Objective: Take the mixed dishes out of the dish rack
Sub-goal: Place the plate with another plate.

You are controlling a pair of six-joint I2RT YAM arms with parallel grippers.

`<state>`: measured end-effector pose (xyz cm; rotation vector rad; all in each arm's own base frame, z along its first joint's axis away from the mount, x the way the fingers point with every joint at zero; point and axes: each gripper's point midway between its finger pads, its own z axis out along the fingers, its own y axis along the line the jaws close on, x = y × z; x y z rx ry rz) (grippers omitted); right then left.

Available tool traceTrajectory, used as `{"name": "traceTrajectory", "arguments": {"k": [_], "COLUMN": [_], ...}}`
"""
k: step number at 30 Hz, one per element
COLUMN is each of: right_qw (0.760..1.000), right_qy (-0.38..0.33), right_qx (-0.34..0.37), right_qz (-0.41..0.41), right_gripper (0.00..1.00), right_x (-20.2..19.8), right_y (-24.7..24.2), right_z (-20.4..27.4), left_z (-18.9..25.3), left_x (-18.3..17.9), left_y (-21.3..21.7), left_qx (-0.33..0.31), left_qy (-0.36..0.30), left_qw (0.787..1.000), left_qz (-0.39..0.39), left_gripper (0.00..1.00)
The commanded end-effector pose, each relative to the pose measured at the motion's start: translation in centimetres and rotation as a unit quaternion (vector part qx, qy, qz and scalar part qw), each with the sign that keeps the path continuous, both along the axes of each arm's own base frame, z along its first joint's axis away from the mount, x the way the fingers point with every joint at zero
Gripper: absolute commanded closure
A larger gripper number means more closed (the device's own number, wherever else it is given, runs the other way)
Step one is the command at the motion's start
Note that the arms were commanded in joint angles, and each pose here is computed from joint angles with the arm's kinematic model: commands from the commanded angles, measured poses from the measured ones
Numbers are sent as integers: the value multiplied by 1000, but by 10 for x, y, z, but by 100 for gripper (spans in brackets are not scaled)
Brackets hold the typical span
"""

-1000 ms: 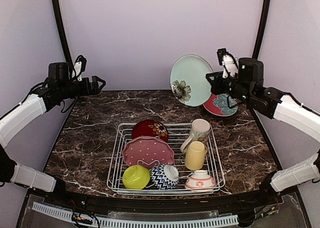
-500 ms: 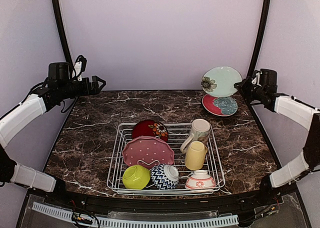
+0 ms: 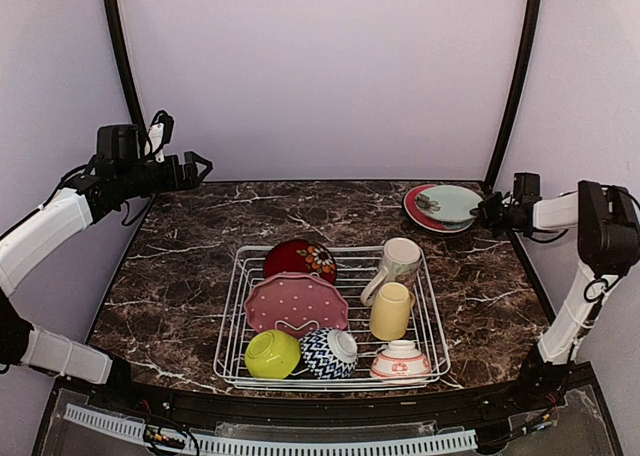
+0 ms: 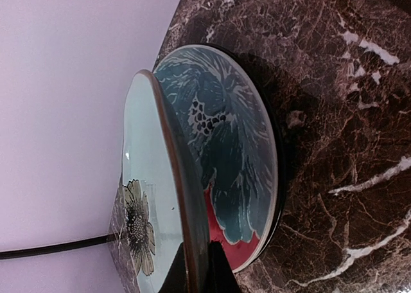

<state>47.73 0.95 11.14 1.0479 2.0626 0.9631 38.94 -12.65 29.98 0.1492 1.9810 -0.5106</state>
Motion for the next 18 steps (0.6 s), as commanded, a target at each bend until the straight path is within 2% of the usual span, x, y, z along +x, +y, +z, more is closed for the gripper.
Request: {"name": "traceTrajectory", "arguments": {"k": [1, 18], "right_qw": [993, 995], "right_qy": [-111, -83], "right_qx": [22, -30], "right_qz": [32, 51], "right_gripper": [100, 100], "right_x": [39, 62], "right_y": [7, 0], "right_z": [57, 22], "left_z": [9, 6], "left_x": [0, 1], "left_y": [-5, -5], "left_qx": [-9, -7], "left_qy": [-6, -3], "left_qw": [1000, 1000], "left_qz": [-9, -7], "left_gripper": [1, 1]}}
